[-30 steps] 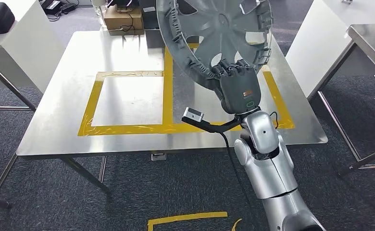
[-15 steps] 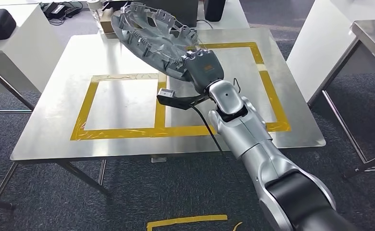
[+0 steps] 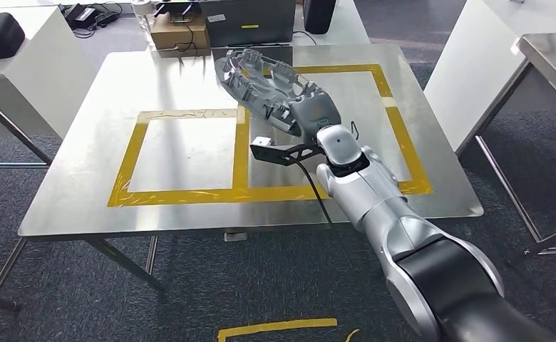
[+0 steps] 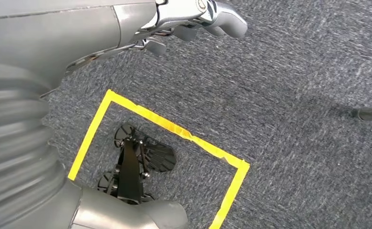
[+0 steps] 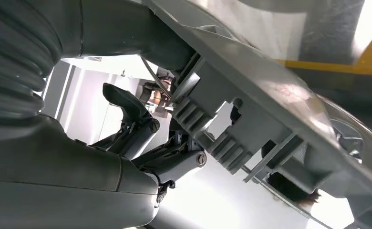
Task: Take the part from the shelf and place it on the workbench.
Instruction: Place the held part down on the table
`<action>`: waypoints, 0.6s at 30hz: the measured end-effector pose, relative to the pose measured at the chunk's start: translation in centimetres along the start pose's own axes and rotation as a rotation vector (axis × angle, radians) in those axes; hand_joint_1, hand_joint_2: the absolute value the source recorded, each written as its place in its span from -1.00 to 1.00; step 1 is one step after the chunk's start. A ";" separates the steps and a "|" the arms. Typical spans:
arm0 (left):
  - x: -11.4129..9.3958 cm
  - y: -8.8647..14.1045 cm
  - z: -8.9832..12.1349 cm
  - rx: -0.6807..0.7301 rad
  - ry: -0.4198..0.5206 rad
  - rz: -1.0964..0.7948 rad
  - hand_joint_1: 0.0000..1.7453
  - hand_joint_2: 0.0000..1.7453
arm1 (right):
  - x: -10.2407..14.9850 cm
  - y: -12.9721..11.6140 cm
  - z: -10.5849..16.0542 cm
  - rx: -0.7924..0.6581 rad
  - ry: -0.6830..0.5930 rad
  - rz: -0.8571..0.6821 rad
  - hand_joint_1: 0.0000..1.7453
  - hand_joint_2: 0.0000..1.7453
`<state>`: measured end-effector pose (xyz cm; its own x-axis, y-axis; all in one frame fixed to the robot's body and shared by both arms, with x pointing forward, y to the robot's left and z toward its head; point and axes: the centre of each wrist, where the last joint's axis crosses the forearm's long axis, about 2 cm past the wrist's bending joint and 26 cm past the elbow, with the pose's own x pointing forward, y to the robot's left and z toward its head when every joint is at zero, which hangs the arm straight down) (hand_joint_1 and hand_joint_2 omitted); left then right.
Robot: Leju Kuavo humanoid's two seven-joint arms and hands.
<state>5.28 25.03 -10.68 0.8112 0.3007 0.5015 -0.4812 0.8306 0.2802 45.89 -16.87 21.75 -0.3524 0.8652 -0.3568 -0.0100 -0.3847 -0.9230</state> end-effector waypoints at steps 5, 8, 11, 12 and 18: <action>0.3 0.0 -0.1 0.039 -0.019 -0.027 -1.00 1.00 | -1.4 1.7 0.3 0.084 0.084 0.020 1.00 1.00; 0.3 0.1 -0.1 0.103 -0.031 -0.055 -1.00 1.00 | -2.2 2.2 0.4 0.113 0.134 0.032 1.00 1.00; 0.3 0.2 -0.1 0.131 -0.036 -0.067 -1.00 1.00 | -3.3 2.4 0.5 0.137 0.180 0.045 1.00 1.00; 0.3 0.2 0.0 0.134 -0.036 -0.068 -1.00 1.00 | -3.7 2.3 0.5 0.144 0.196 0.050 1.00 1.00; 0.3 0.2 -0.1 0.135 -0.037 -0.069 -1.00 1.00 | -6.1 1.6 0.4 0.159 0.262 0.071 0.50 0.50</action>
<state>5.45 25.35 -10.53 0.8322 0.2256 0.5066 -0.4671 0.7775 0.4211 47.68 -22.83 22.53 -0.1050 0.8797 -0.4637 -0.1470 -0.4749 -0.8677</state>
